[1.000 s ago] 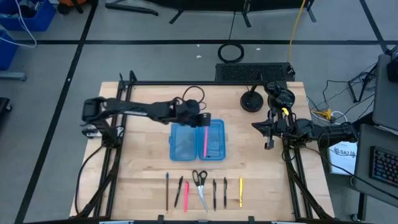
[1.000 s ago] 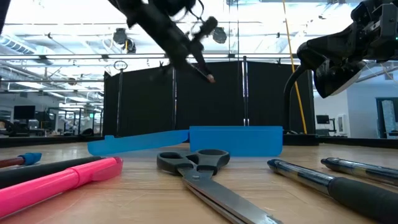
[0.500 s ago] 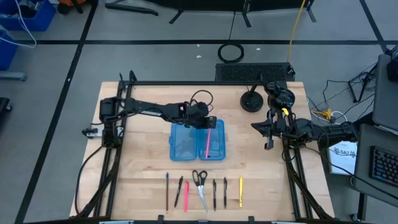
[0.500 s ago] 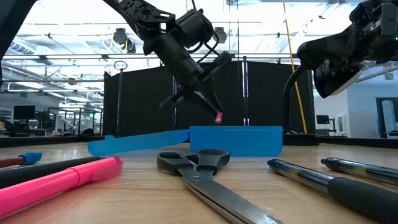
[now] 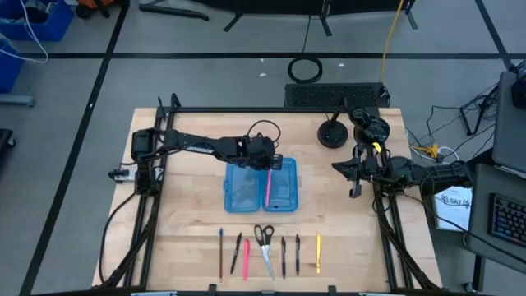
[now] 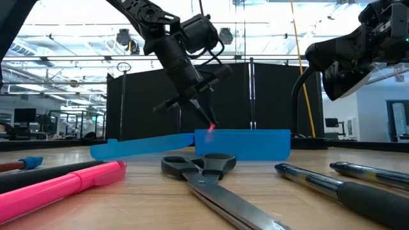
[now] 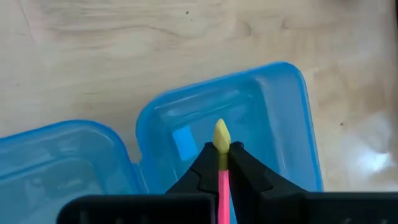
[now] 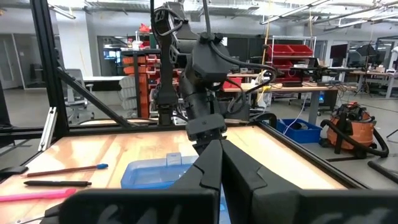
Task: Pick & place school supplies into a supply box
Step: Put the pink pencil into the blue pencil box
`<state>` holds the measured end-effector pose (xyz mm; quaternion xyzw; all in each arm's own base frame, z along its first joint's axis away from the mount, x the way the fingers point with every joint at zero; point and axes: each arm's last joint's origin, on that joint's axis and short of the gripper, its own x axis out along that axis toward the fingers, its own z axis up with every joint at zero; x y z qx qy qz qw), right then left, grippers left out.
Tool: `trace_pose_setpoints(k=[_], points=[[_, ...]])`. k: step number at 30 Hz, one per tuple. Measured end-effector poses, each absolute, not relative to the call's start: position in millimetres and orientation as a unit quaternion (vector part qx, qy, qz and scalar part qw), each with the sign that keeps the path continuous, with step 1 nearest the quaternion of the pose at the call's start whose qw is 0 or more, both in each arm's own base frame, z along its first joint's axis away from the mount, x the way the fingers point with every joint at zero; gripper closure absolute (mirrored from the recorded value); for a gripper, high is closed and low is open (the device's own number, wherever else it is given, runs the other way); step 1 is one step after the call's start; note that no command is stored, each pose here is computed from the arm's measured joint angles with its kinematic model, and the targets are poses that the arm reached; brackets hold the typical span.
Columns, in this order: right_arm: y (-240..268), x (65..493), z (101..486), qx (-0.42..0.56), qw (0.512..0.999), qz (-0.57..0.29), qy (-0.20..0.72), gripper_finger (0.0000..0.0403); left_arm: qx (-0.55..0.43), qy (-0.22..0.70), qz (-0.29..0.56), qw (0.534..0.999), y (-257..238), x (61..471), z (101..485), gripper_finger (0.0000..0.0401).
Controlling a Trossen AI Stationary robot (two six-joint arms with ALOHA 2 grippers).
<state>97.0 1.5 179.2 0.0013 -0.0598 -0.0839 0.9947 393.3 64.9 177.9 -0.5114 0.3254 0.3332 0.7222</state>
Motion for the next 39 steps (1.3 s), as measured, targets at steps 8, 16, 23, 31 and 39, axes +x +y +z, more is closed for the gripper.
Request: trace_pose_setpoints(k=[8, 16, 23, 31, 39], points=[[1.4, 96.9, 179.2, 0.001, 0.995, -0.084, -0.060, 0.0403, -0.497, 0.320, 0.343, 0.730, 60.6, 393.9, 178.0, 0.0384], [1.4, 96.9, 179.2, 0.001, 0.995, -0.084, -0.060, 0.0403, -0.493, 0.330, 0.342, 0.729, 51.6, 399.0, 165.4, 0.0378], [1.4, 97.2, 178.9, 0.001, 0.995, -0.084, -0.058, 0.0403, -0.497, 0.340, 0.339, 0.723, 51.4, 403.3, 150.7, 0.0376], [1.5, 97.9, 178.2, 0.000, 0.995, -0.084, -0.053, 0.0403, -0.499, 0.348, 0.336, 0.719, 50.7, 402.9, 148.7, 0.0375], [1.5, 97.9, 178.2, 0.000, 0.995, -0.084, -0.053, 0.0403, -0.495, 0.367, 0.308, 0.725, 44.7, 403.8, 148.8, 0.0320]])
